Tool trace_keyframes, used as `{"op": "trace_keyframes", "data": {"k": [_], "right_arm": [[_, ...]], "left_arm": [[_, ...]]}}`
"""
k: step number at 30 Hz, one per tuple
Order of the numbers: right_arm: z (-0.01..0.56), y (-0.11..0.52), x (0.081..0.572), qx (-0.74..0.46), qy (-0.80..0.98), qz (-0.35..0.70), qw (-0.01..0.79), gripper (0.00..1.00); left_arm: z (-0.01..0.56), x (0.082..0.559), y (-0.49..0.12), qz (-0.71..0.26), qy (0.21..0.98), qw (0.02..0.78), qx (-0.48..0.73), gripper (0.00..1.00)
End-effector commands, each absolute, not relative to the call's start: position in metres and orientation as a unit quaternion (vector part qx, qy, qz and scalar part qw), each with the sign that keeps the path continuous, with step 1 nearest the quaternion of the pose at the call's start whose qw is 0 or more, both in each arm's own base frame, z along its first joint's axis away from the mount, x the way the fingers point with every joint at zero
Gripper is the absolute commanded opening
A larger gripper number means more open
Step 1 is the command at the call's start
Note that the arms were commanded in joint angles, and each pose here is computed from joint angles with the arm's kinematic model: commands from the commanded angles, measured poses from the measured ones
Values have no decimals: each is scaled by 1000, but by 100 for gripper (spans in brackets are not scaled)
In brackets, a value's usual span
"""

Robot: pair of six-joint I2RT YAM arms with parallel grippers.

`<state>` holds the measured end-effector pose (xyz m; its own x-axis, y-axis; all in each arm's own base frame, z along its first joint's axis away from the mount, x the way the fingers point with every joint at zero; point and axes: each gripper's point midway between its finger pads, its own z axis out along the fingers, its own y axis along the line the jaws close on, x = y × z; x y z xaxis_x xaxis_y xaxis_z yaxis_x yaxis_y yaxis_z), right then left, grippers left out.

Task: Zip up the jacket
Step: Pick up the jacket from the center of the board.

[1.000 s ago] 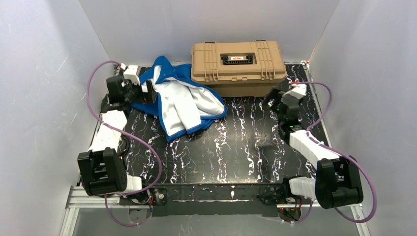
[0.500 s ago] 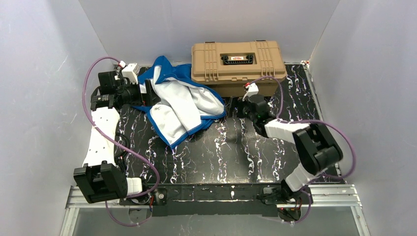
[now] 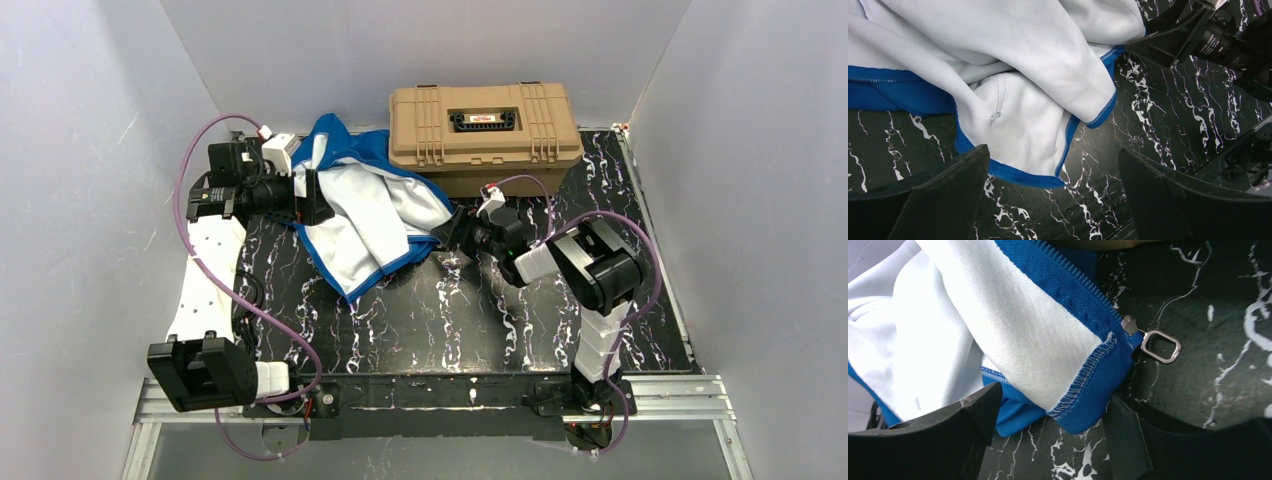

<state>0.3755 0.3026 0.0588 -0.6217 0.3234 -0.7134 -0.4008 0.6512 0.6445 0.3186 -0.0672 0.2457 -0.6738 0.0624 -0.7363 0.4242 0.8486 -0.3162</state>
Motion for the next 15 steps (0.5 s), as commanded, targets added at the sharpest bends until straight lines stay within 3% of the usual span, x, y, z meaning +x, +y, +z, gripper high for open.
{"op": "trace_keyframes", "data": {"k": [1,8,15], "right_arm": [[86,311,380,-13,761,444,472,76],[118,295,387,-26,750,383,538,54],[152,323,353,-192,739,184,620,5]], "left_arm": [[263,310,-71,-237,877,390,150,99],[261,301,-75,-248,880,383,134,99],[267,284,-88,-288,878,370,97,99]]}}
